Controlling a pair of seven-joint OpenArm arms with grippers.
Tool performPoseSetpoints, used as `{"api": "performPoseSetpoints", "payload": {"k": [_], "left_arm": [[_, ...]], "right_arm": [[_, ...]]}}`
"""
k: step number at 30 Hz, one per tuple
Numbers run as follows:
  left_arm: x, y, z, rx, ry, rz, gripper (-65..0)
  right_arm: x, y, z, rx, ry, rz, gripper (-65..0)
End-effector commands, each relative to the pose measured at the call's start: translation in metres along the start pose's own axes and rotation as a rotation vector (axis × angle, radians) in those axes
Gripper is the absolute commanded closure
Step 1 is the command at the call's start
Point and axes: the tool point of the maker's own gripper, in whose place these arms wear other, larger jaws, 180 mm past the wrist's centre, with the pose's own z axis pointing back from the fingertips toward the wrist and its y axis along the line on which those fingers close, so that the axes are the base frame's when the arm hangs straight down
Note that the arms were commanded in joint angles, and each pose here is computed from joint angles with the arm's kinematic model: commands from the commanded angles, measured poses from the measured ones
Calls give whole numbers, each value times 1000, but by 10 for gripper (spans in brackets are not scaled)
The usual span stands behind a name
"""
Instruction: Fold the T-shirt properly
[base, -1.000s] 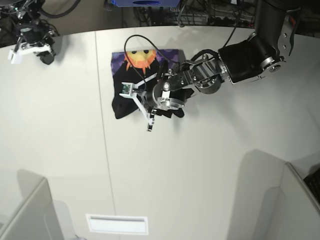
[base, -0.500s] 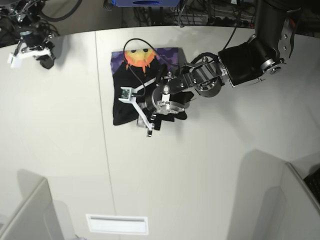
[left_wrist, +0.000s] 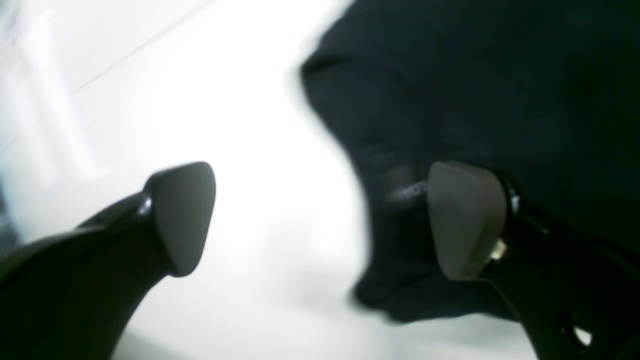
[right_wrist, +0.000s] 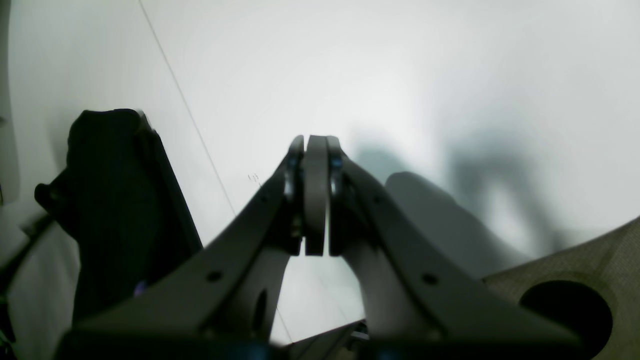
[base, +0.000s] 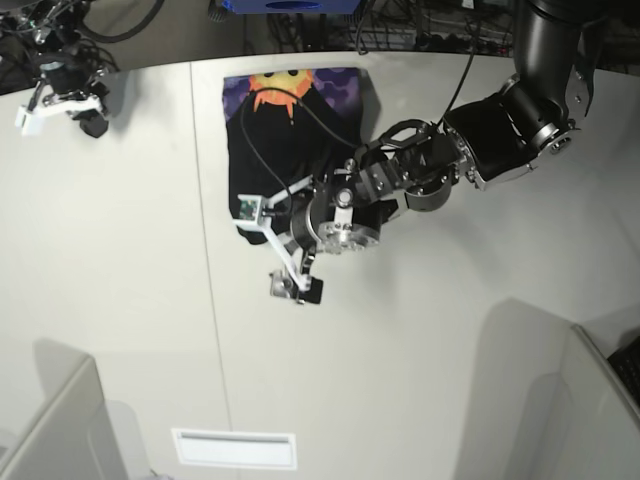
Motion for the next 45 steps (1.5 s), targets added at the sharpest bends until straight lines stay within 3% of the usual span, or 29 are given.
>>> {"api": "performPoseSetpoints", "payload": {"k": [1, 6, 10, 11, 13, 16, 17, 21, 26, 35, 40, 43, 45], "left_arm": [[3, 22, 8, 55, -11, 9, -650], [2, 63, 33, 167, -67, 125, -650], [-17, 94, 70, 305, -126, 311, -650], [-24, 98, 78, 332, -131, 353, -619], [-34, 90, 89, 355, -143, 424, -421], [-42, 49, 85, 274, -164, 536, -36], [-45, 34, 81, 236, -171, 579, 0], [-56, -24, 73, 114, -167, 740, 0], [-111, -65, 86, 122, -67, 962, 0], [-157, -195, 150, -9, 3, 1334, 0], [-152, -263, 180, -129, 83, 1389, 0], [-145, -304, 193, -217, 157, 1422, 0], [-144, -330, 195, -263, 224, 1407, 0]], "right_arm": [[9, 2, 4, 10, -28, 17, 0], [3, 4, 5, 14, -10, 29, 0], [-4, 9, 6, 25, 12, 45, 0], [-5, 9, 7, 24, 16, 51, 0], [-6, 18, 10, 41, 19, 78, 0], [-6, 43, 16, 92, 21, 140, 0], [-10, 53, 18, 114, 31, 159, 0], [-31, 79, 13, 191, 90, 177, 0], [-41, 75, 16, 184, 118, 175, 0], [-84, 3, 70, 23, 365, 300, 0], [-117, -19, 102, -31, 501, 294, 0], [-163, -18, 113, -4, 673, 266, 0], [-196, -22, 110, 13, 798, 313, 0]]}}
